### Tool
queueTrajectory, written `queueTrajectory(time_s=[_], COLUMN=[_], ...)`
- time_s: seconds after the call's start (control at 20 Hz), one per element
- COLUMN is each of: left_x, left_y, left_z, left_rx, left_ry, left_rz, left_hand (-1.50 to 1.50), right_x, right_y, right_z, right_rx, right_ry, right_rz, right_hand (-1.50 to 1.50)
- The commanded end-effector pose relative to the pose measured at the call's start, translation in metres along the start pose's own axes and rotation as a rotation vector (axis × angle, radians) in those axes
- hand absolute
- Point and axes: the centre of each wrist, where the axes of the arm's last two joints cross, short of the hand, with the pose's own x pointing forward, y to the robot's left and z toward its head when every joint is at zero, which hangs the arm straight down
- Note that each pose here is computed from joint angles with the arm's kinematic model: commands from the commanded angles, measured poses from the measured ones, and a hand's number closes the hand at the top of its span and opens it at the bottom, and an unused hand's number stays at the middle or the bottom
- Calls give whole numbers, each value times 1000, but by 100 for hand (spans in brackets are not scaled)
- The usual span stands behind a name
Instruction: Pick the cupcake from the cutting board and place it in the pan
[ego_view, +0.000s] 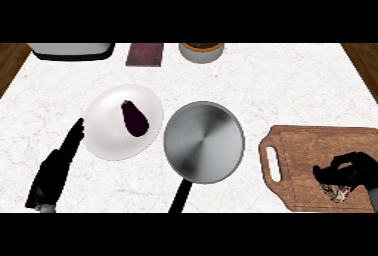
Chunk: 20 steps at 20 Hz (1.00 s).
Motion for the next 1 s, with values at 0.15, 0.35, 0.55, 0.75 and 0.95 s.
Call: queueTrajectory(time_s=[0.15,0.35,0.55,0.75,0.95], left_x=[-4,6,0,-2,9], left_y=[13,7,11,8,2], left_z=[1,3,4,-9,8], left_rx=[21,24,15,10,-19], left_ry=[30,19,10,-5,-12], left_rz=[-7,9,0,12,13], left_hand=[0,0,0,0,0], right_x=[-1,14,26,38,75], right_y=[13,-11,-11,-2,6], right_z=[59,89,137,156,170], right_rx=[-319,-599,-734,-773,-708], right_ry=[-325,-574,-777,-826,-871], right_rz=[268,287,223,160,98], right_hand=[150,150,150,150,150])
